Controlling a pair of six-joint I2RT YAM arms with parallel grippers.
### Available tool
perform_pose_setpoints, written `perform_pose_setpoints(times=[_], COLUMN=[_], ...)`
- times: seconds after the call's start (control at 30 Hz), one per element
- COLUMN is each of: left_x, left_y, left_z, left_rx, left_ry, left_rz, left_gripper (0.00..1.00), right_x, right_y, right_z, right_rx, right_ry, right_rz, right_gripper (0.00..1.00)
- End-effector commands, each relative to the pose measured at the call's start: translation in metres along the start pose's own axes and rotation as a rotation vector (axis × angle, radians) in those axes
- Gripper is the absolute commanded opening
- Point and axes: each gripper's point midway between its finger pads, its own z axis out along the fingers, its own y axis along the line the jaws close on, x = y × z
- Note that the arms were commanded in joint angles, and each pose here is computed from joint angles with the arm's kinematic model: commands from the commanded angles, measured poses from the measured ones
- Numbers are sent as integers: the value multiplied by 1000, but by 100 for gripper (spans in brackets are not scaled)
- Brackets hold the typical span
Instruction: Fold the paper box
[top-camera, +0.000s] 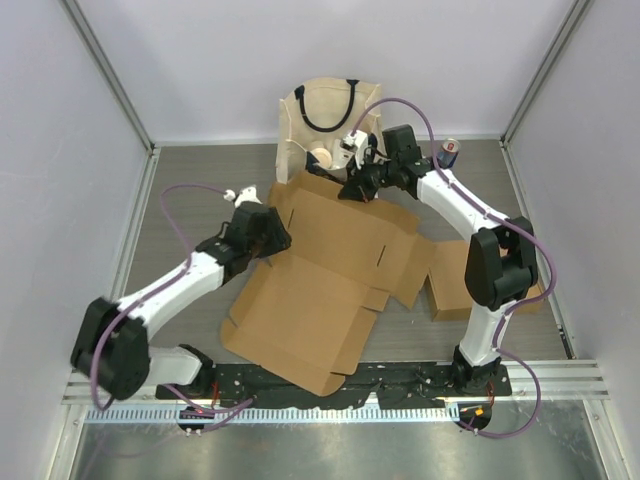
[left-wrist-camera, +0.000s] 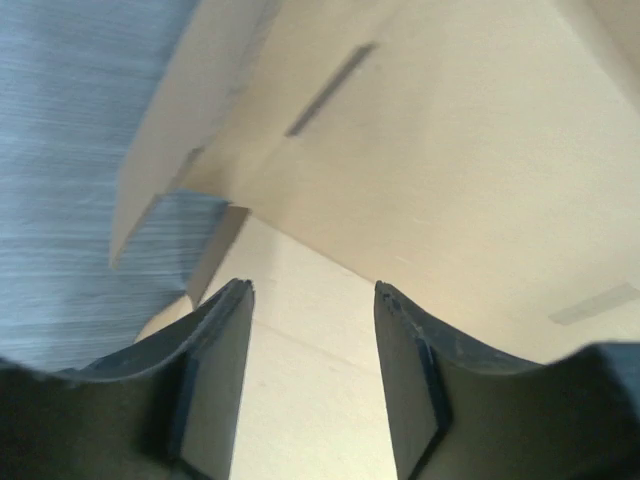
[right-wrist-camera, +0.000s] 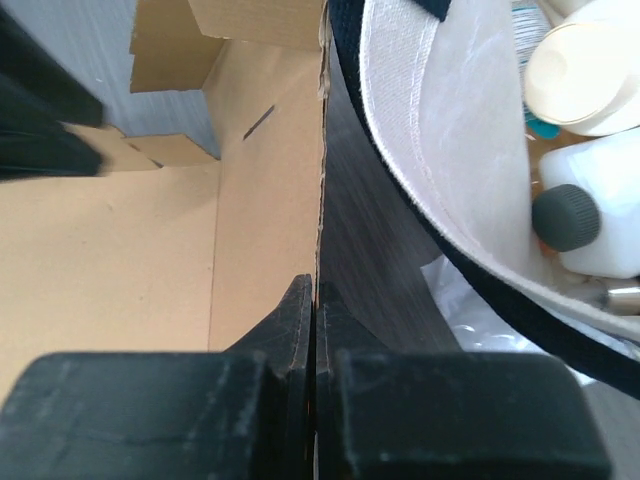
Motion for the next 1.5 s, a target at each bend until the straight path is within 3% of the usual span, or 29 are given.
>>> perform_pose_setpoints(times=[0.0, 0.13, 0.23, 0.47, 0.6, 0.73, 0.83, 0.87, 0.97, 1.07, 1.23, 1.3, 1.47], left_x=[-46, -64, -98, -143, -149, -147, -137, -128, -115, -111, -103, -97, -96], left_y=[-62, -103, -112, -103, -124, -138, -146, -148, -153, -153, -150, -152, -151], left_z=[-67, -110, -131, -115, -124, -127, -120, -109, -94, -86, -76, -74, -70], left_rx=[311, 513, 525, 415, 514, 556, 615, 638, 689, 697, 701, 718, 665], left_ry=[-95, -52, -166, -467, -614, -691, -625, -541, -441, -416, -344, -325, -338], left_rz=[-53, -111, -24, 630, 877, 1082, 1177, 1195, 1235, 1276, 1312, 1311, 1341], left_gripper=[62, 67, 61, 55, 55, 64, 63, 62, 59, 55, 35, 33, 12], right_x=[-47, -50, -60, -75, -73, -72, -72, -72, -70, -70, -71, -73, -78], right_y=[3, 18, 30, 57, 63, 66, 68, 70, 72, 73, 81, 83, 86], right_z=[-27, -25, -28, -37, -37, -36, -34, -34, -33, -34, -36, -37, -41], right_rx=[133, 152, 132, 51, 31, 14, 2, -3, -17, -18, -50, -54, -47], right_ry=[-14, 13, -23, -60, -52, -43, -42, -47, -53, -54, -62, -71, -93], right_rz=[-230, -320, -400, -477, -474, -466, -464, -466, -467, -468, -469, -467, -459], right_gripper=[1, 1, 1, 1, 1, 1, 1, 1, 1, 1, 1, 1, 1])
